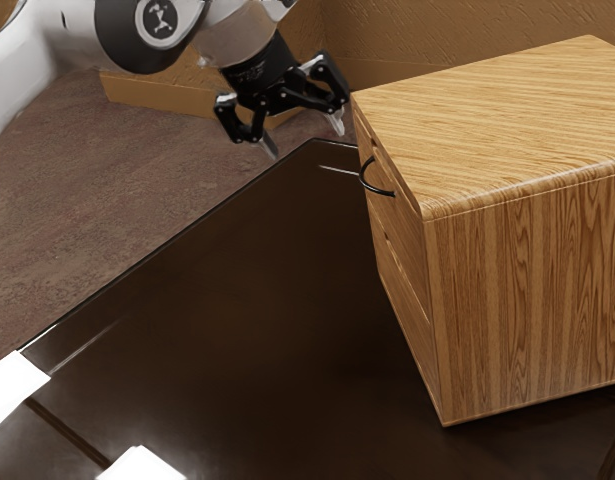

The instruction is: Pull the drawer handle with one arm to open the drawer

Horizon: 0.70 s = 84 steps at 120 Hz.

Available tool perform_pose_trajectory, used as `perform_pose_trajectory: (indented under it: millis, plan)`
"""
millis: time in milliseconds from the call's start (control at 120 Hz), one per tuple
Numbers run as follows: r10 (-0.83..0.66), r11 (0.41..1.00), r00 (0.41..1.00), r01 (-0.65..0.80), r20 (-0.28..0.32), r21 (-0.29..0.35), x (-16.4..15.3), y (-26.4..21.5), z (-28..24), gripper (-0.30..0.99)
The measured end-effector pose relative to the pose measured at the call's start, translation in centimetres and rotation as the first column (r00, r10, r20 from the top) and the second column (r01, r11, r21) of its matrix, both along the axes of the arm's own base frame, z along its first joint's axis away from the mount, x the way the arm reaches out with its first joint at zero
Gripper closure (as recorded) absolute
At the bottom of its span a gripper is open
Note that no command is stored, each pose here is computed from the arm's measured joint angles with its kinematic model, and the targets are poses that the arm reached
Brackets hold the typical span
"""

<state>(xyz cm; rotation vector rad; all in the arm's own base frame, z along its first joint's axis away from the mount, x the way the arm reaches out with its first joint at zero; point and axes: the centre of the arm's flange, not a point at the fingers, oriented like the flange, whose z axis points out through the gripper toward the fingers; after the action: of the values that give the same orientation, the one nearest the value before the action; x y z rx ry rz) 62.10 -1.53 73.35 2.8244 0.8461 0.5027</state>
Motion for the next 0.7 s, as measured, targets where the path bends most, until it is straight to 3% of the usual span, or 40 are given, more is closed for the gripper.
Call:
perform_pose_trajectory:
  millis: [300, 525, 700]
  plan:
    - [0.101, 0.993, 0.995, -0.102, -0.016, -0.056, 2.0, -1.5, -2.6, 0.02]
    - [0.155, 0.987, 0.985, -0.157, -0.079, -0.018, 1.9, -2.2, -3.9, 0.02]
    - [0.186, 0.982, 0.979, -0.189, -0.086, -0.024, 2.7, -2.4, -5.0, 0.02]
